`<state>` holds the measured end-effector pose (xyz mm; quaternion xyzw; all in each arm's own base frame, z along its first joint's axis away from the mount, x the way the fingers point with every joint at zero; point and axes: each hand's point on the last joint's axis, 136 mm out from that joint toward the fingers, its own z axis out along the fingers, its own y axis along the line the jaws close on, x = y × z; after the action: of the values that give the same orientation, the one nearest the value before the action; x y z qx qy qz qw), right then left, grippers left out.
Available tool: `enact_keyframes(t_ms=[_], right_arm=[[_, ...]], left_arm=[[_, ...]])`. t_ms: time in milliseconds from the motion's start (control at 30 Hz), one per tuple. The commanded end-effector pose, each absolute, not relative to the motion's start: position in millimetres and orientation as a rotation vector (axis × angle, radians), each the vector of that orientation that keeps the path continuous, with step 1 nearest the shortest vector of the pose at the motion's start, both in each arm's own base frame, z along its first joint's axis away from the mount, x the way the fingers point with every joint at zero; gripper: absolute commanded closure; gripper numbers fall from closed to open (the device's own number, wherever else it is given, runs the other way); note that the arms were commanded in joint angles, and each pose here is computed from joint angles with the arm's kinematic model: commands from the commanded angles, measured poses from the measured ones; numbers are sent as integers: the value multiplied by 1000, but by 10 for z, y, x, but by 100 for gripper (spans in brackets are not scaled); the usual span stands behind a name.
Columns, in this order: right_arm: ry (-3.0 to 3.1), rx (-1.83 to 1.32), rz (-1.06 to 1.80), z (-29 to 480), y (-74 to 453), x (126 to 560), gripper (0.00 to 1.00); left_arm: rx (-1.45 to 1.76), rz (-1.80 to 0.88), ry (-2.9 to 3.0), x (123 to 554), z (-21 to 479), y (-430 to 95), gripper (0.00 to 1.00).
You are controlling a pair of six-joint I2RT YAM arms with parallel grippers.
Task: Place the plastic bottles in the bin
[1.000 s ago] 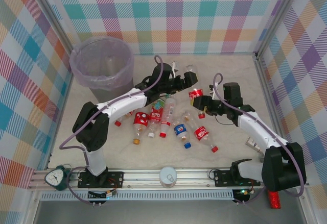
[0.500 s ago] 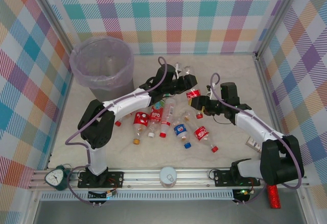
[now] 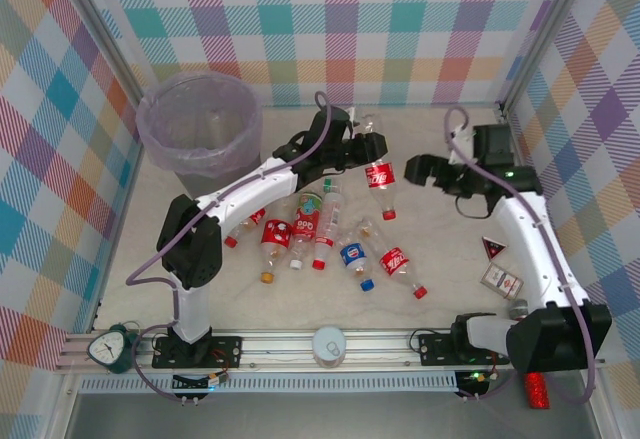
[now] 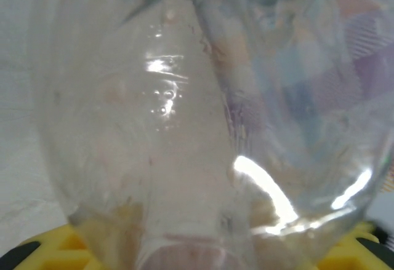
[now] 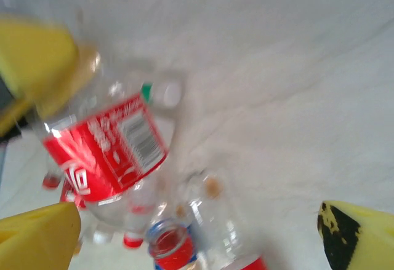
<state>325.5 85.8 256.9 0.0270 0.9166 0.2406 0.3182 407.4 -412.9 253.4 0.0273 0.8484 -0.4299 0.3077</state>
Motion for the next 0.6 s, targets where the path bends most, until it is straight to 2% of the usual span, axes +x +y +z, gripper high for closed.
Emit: enact_keyframes(t_ms=[0, 133, 233, 567], right_arm=[[2385, 173, 453, 2724, 470, 3233, 0], [2275, 263, 581, 2861, 488, 3364, 1], [2208, 257, 676, 2772, 582, 3406, 1], [2229, 235, 714, 2609, 634, 3629, 1]], left_arm=[[134, -985, 2263, 4124, 2653, -3941, 57], [210, -873, 2280, 4136, 2790, -3797, 61], [265, -791, 2273, 4127, 2967, -3662, 64], [235, -680, 2152, 4136, 3782, -2911, 78]])
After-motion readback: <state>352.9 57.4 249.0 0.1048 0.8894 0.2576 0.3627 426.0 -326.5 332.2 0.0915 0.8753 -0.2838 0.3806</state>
